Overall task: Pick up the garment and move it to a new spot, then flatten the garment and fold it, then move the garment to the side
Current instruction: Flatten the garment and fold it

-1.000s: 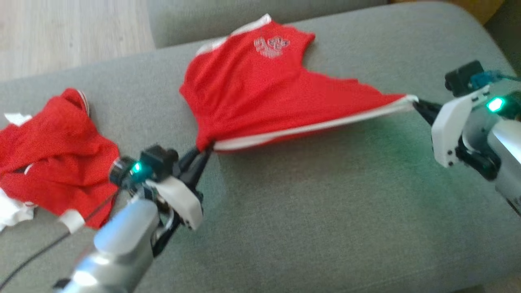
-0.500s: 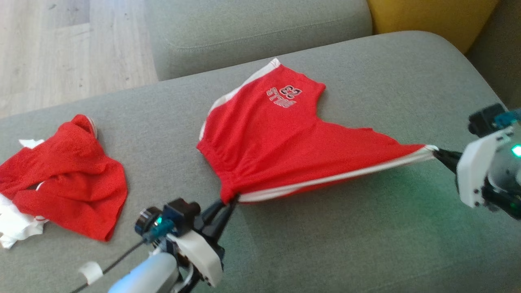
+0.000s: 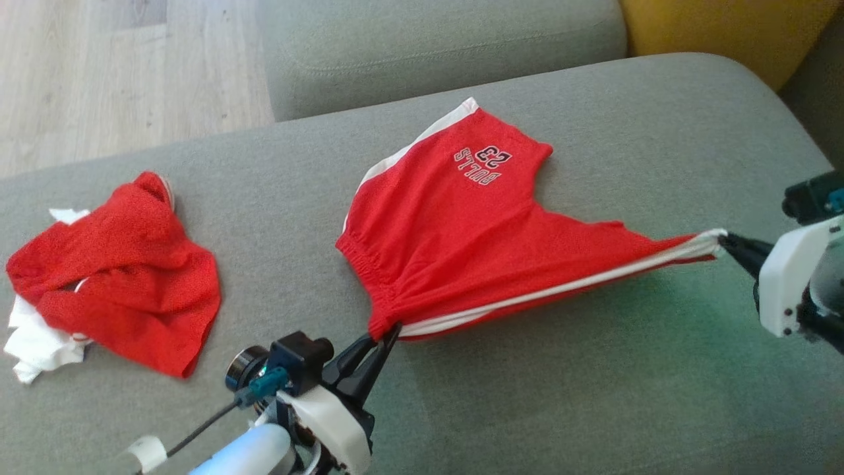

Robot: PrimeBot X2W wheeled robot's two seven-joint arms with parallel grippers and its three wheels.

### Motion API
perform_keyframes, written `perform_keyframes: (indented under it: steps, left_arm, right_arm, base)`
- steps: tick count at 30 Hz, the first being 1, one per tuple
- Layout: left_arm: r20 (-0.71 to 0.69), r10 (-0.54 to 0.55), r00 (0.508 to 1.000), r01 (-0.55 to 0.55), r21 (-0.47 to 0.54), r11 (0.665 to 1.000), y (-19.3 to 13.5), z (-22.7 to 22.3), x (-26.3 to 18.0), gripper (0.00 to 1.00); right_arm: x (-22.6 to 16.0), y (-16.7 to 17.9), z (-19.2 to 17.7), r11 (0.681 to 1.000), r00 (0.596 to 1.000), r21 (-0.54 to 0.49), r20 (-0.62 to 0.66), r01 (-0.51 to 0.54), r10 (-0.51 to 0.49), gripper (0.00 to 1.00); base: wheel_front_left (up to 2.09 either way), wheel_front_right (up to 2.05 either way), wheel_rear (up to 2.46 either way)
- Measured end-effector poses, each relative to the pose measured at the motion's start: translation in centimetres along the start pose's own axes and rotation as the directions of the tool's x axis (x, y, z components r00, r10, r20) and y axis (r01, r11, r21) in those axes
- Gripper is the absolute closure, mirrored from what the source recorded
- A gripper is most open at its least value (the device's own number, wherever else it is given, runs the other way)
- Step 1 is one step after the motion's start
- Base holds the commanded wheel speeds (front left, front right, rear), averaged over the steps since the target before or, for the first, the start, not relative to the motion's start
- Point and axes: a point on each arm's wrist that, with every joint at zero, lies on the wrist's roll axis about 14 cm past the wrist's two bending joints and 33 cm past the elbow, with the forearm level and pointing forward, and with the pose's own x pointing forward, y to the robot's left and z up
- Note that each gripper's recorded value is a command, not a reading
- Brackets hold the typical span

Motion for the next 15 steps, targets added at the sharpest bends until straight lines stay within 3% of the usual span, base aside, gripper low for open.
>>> perform_keyframes:
  steps: [5,12,15]
  left_arm:
    - [-0.002,0.032,0.999,-0.032,-0.019,0.999,1.2,0.2,0.3,1.0]
    - [0.032,0.134,0.99,-0.134,-0.019,0.991,6.8,3.3,2.7,1.0]
    - [0.024,0.154,0.988,-0.154,-0.02,0.988,8.1,3.5,3.4,1.0]
  right_arm:
    - [1.3,0.0,3.2,0.998,0.998,-0.061,0.062,0.01,-0.006,1.0]
    - [5.3,0.4,11.5,0.986,0.982,-0.162,0.191,0.031,0.001,1.0]
    - [6.7,0.6,12.9,0.983,0.979,-0.182,0.202,0.035,0.002,1.0]
  base:
    - [0.0,0.0,0.0]
    - [0.0,0.0,0.0]
    - [0.0,0.0,0.0]
